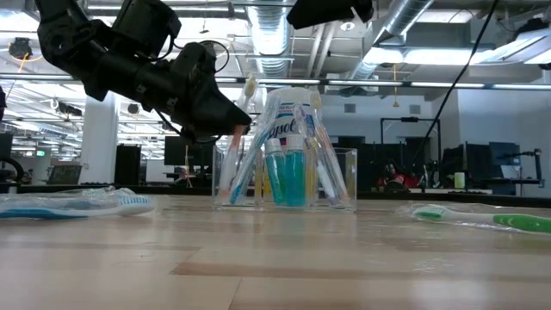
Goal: Pick & Place toothbrushing station
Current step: Put the orange toothbrush into the transparent organizer, then put the left blue toothbrush into the transparent organizer
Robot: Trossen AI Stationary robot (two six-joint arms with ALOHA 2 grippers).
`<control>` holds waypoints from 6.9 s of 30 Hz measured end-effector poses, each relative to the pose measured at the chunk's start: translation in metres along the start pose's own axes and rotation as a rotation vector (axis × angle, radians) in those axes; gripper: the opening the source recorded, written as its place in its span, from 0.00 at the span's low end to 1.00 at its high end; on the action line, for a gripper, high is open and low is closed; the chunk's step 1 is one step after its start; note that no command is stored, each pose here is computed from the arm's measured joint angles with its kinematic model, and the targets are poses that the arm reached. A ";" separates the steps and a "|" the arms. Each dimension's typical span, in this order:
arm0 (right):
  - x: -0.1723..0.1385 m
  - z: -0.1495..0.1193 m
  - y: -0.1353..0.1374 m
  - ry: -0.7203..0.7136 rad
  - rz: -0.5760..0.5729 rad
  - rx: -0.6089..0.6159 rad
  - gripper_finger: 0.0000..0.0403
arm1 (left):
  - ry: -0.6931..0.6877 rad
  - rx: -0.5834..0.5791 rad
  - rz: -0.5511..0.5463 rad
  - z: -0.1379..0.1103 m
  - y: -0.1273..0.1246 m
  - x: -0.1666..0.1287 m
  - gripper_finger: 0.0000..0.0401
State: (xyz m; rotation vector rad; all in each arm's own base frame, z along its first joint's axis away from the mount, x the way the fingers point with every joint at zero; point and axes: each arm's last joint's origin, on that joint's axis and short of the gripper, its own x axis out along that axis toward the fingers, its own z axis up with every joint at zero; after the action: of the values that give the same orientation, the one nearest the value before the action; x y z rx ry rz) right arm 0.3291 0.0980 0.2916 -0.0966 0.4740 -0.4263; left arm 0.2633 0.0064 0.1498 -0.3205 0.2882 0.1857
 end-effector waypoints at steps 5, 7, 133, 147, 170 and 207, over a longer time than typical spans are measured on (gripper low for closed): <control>0.000 0.000 0.000 0.001 0.000 0.000 0.19 | 0.007 0.000 -0.024 0.000 -0.001 0.000 0.38; 0.000 0.000 0.000 0.001 0.000 0.004 0.19 | -0.003 -0.002 -0.024 0.003 -0.001 -0.002 0.42; 0.000 -0.002 -0.001 0.019 0.000 0.018 0.19 | 0.480 -0.266 0.277 -0.015 -0.007 -0.085 0.00; 0.003 -0.004 0.002 0.023 0.020 0.027 0.19 | 0.111 -0.087 -0.052 0.019 -0.051 -0.100 0.00; 0.001 0.016 0.010 -0.133 0.177 0.095 0.19 | -0.401 0.123 -0.214 0.060 -0.073 -0.093 0.00; 0.003 0.013 0.033 -0.195 0.275 0.005 0.19 | -0.462 0.205 -0.246 0.077 -0.085 -0.055 0.00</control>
State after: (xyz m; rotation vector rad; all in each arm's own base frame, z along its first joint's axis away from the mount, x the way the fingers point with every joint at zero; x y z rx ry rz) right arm 0.3497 0.1265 0.2961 -0.0660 0.2889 -0.1459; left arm 0.2499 -0.0543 0.2606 -0.1015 -0.1899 -0.0156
